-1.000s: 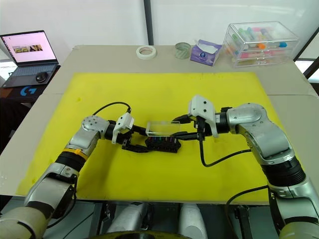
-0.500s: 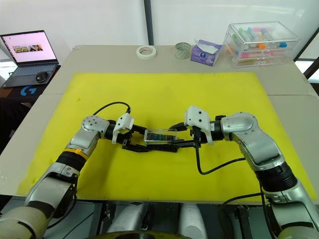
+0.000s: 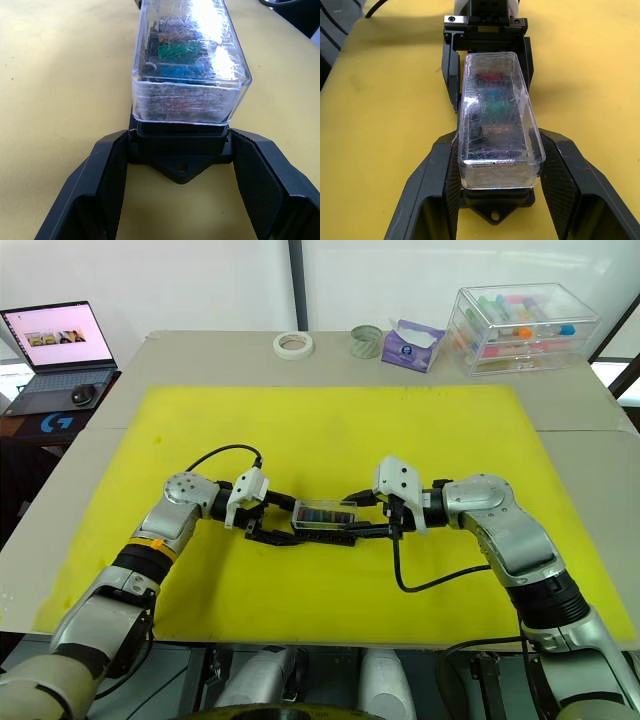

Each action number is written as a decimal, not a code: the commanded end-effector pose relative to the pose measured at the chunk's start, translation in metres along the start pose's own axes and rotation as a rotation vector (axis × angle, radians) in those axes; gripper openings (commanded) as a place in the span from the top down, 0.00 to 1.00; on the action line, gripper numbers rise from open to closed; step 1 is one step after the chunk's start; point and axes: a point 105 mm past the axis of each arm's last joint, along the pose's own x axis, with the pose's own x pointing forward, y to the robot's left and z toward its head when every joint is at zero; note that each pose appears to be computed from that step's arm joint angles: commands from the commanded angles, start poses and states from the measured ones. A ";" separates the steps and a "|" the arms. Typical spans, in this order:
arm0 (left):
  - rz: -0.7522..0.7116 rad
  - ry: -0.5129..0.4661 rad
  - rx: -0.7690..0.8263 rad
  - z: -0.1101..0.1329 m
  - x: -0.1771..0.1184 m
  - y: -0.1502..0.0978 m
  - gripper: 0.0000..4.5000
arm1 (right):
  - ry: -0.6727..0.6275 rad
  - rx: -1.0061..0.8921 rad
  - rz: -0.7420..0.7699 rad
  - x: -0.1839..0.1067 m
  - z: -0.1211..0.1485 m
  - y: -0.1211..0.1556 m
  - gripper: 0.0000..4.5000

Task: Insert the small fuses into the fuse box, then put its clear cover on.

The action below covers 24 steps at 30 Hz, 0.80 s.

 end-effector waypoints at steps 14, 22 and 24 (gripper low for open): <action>0.012 -0.022 0.054 0.013 0.001 0.006 0.39 | -0.028 0.034 0.021 0.004 -0.012 -0.001 0.59; 0.012 -0.021 0.049 0.010 0.000 0.003 0.39 | -0.040 0.085 0.037 0.005 -0.024 -0.001 0.59; 0.010 -0.020 0.047 0.009 -0.001 0.002 0.39 | -0.041 0.095 0.035 0.004 -0.025 -0.002 0.59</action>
